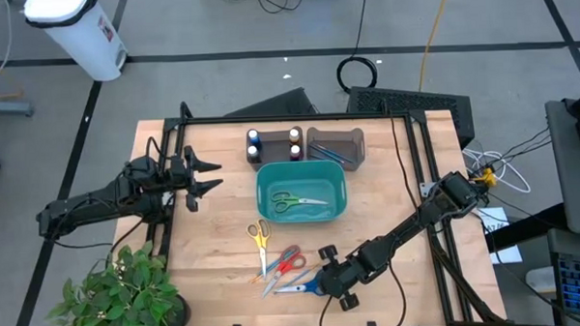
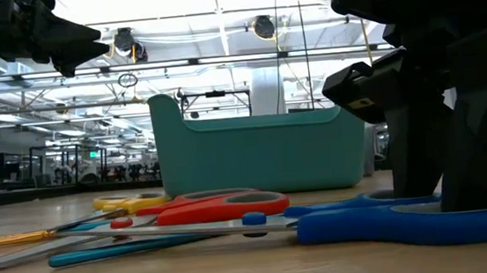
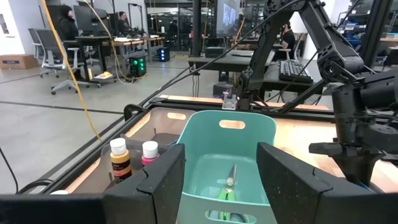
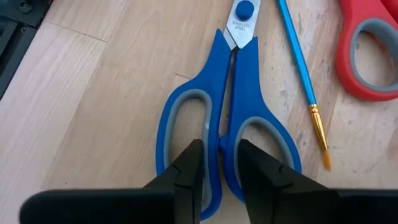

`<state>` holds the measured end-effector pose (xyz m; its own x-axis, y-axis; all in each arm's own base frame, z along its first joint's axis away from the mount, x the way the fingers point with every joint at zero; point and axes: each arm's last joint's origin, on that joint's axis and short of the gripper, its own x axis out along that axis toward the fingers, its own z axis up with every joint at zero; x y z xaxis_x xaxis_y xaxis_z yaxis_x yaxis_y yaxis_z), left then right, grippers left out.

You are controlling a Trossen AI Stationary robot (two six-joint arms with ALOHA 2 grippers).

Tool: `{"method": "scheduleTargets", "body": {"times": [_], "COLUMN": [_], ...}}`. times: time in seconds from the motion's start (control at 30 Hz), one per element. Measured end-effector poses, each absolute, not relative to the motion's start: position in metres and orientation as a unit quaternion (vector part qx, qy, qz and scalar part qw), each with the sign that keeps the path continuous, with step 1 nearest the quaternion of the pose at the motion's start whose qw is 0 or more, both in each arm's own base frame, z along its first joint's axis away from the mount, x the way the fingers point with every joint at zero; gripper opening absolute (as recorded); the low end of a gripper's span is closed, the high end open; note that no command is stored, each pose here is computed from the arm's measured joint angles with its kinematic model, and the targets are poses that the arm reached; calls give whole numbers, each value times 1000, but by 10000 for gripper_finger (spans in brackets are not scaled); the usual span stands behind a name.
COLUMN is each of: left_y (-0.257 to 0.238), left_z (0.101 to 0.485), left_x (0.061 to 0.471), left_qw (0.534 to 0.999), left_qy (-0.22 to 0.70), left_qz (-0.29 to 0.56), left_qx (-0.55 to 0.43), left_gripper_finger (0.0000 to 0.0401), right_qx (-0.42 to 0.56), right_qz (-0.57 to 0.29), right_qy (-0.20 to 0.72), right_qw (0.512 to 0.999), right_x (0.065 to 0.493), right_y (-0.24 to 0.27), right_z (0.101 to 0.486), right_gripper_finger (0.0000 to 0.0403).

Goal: Pick & Place Paint Supplies
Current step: Put the blue scissors into the green bin

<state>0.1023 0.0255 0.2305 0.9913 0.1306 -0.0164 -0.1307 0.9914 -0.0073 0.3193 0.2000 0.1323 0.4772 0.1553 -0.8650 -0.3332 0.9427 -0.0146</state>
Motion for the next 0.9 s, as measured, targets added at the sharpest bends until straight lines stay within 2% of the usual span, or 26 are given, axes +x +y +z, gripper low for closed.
{"method": "scheduleTargets", "body": {"times": [0.77, 0.9], "left_y": [25, 25], "left_z": [230, 230], "left_x": [102, 102], "left_qw": [998, 998], "left_qy": [8, 8], "left_qz": [65, 65], "left_qx": [-4, -4], "left_gripper_finger": [207, 207], "right_qx": [-63, -45], "right_qz": [160, 187], "right_qy": [428, 413], "right_qw": [887, 890], "right_x": [325, 328], "right_y": [207, 210], "right_z": [151, 154], "right_gripper_finger": [64, 63]}}
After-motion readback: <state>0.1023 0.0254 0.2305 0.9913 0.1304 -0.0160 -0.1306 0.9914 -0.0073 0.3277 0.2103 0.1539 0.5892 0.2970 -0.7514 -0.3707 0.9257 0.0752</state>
